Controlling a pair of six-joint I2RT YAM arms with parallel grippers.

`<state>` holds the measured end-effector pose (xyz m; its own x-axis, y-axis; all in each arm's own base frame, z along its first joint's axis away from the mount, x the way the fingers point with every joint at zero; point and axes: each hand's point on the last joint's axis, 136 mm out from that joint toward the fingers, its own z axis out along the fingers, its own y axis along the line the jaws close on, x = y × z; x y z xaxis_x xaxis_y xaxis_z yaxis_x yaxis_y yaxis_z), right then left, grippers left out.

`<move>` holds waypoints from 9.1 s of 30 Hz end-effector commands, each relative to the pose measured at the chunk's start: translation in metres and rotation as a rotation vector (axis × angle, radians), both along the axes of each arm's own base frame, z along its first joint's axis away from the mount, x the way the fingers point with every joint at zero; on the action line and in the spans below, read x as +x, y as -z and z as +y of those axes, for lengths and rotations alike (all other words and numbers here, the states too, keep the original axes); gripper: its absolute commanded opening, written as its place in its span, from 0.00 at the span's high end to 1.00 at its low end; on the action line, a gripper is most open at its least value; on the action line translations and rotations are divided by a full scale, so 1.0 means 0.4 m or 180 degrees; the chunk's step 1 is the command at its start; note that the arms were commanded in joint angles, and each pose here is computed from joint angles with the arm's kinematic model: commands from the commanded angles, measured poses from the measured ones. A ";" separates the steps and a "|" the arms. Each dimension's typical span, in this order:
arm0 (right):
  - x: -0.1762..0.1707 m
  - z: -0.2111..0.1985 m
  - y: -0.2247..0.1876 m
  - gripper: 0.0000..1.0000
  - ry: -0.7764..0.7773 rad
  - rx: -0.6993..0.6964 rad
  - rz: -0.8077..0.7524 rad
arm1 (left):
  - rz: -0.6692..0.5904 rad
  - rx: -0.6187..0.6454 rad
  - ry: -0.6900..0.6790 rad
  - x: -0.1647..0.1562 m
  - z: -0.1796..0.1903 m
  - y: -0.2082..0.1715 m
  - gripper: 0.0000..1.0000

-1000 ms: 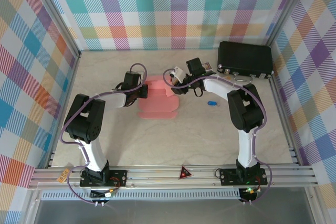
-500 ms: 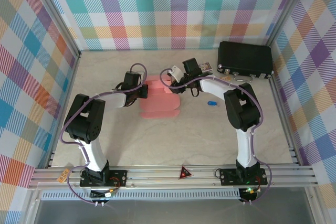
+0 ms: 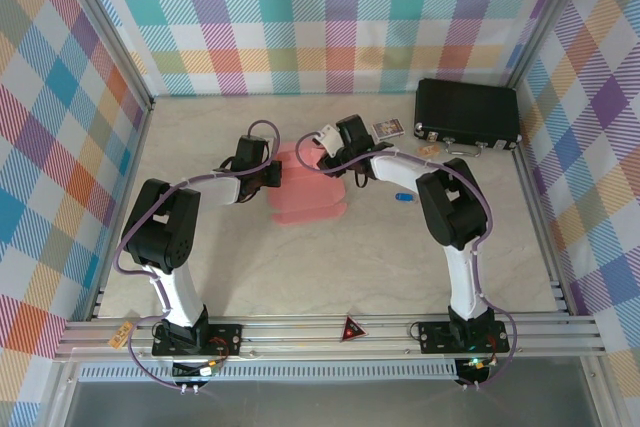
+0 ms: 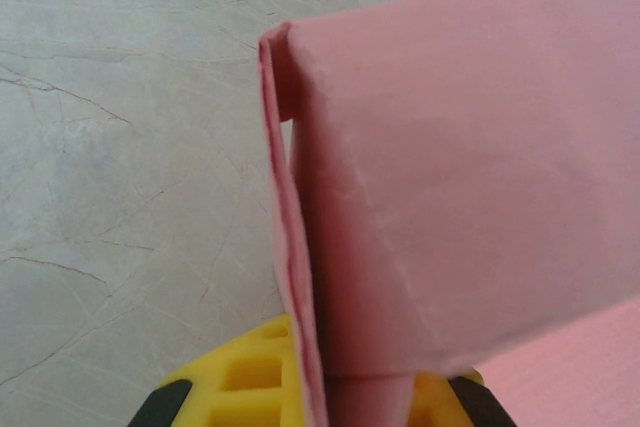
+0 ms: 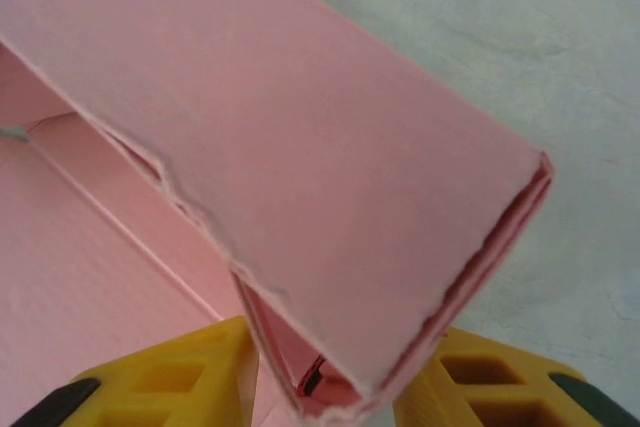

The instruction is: Fold the paper box

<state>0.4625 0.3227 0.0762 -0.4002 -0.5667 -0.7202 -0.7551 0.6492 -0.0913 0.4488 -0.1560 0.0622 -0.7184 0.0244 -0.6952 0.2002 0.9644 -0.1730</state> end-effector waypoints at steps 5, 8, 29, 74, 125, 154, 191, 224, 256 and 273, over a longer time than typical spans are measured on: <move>0.045 0.003 0.015 0.66 0.0424 -0.0021 -0.0190 | 0.0036 -0.0046 0.0141 -0.003 -0.027 -0.012 1.00; 0.055 -0.002 0.025 0.68 0.0530 -0.0052 -0.0194 | 0.0041 -0.0044 0.0146 -0.004 -0.027 -0.012 1.00; 0.098 0.000 0.025 0.90 0.1227 -0.0493 -0.0674 | 0.0115 -0.0049 0.0126 -0.002 -0.028 -0.009 1.00; 0.023 0.030 0.020 0.55 0.1240 -0.0400 -0.0509 | 0.0226 0.0053 0.0044 -0.002 -0.014 0.003 1.00; -0.322 -0.224 -0.339 0.22 0.1445 0.1120 0.1014 | 0.2566 -0.3480 -0.3479 -0.290 -0.106 -0.027 1.00; -0.318 -0.230 -0.331 0.23 0.1454 0.1031 0.0992 | 0.2458 -0.3588 -0.3629 -0.311 -0.118 -0.024 0.26; -0.417 -0.179 -0.127 0.53 0.1286 0.1083 0.1691 | 0.1532 -0.0310 -0.1610 -0.174 0.178 0.033 0.85; -0.164 -0.098 -0.104 0.58 0.1322 0.0490 0.1329 | 0.1809 -0.0823 -0.1037 -0.316 -0.063 0.059 0.99; -0.303 -0.080 -0.068 0.49 0.1753 0.1850 0.2092 | 0.0895 -0.1097 -0.0208 0.058 0.076 -0.063 0.34; -0.208 -0.072 -0.033 0.49 0.1653 0.1633 0.2086 | 0.1242 -0.1584 -0.0251 -0.093 0.018 -0.038 0.51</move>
<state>0.3763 0.2938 0.0914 -0.9142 0.1525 -0.3754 -0.1370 0.7556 0.6405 0.4178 -0.1356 0.0570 -0.9118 -0.2958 -0.2849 -0.0679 0.7927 -0.6058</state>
